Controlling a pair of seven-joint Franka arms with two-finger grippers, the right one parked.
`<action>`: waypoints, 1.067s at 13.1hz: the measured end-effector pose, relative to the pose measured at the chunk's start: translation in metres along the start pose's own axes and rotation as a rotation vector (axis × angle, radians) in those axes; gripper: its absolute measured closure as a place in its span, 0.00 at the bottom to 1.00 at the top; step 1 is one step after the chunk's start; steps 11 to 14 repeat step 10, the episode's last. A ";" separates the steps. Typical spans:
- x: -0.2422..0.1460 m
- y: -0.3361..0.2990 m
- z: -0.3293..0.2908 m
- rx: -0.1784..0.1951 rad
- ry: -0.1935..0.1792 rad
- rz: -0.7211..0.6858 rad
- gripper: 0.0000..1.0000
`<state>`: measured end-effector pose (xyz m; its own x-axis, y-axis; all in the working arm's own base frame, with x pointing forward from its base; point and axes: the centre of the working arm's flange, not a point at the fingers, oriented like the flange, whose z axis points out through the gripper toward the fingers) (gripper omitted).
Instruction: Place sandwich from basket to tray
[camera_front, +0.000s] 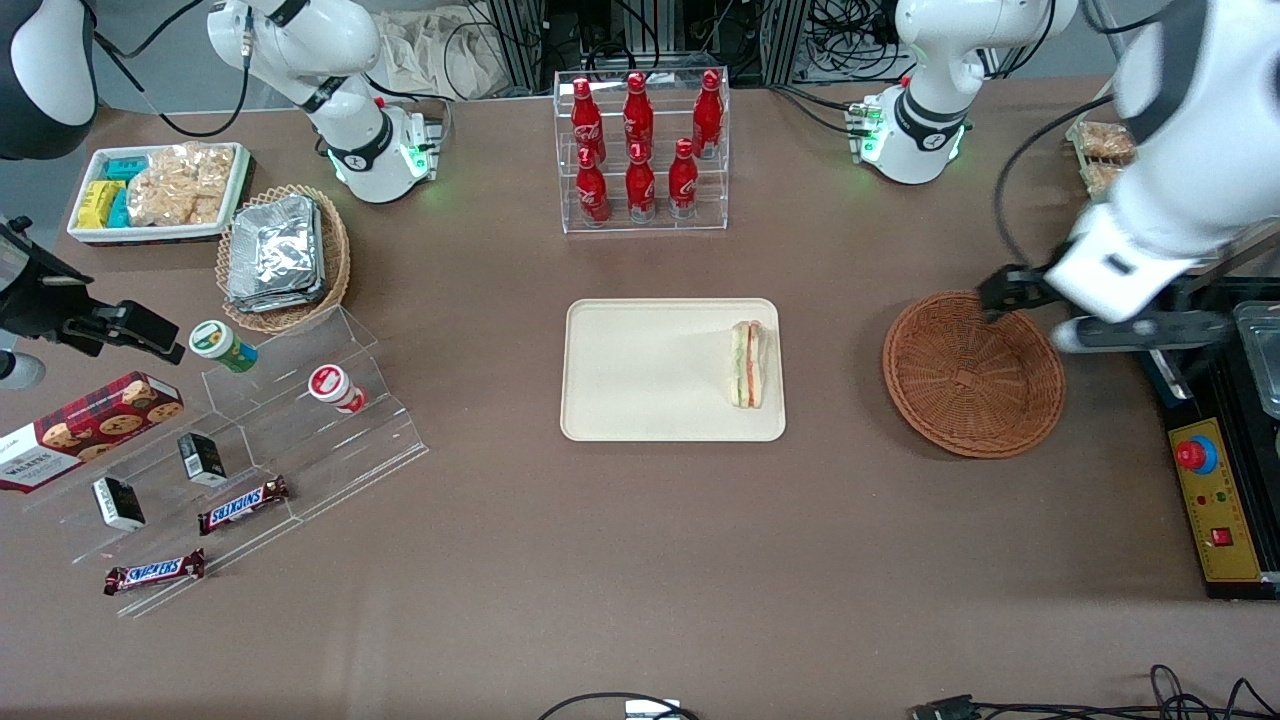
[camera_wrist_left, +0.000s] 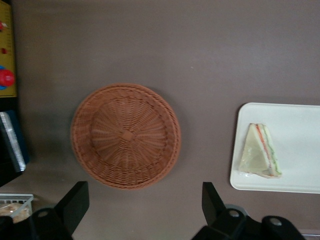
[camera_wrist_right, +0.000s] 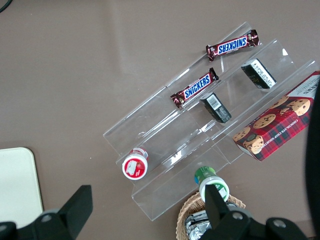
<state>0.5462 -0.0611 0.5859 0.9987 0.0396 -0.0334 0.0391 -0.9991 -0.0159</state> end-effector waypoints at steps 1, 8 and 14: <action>-0.005 -0.010 -0.008 -0.003 0.007 -0.009 0.00; -0.010 -0.016 -0.014 -0.003 0.009 -0.021 0.00; -0.010 -0.017 -0.014 -0.004 0.009 -0.023 0.00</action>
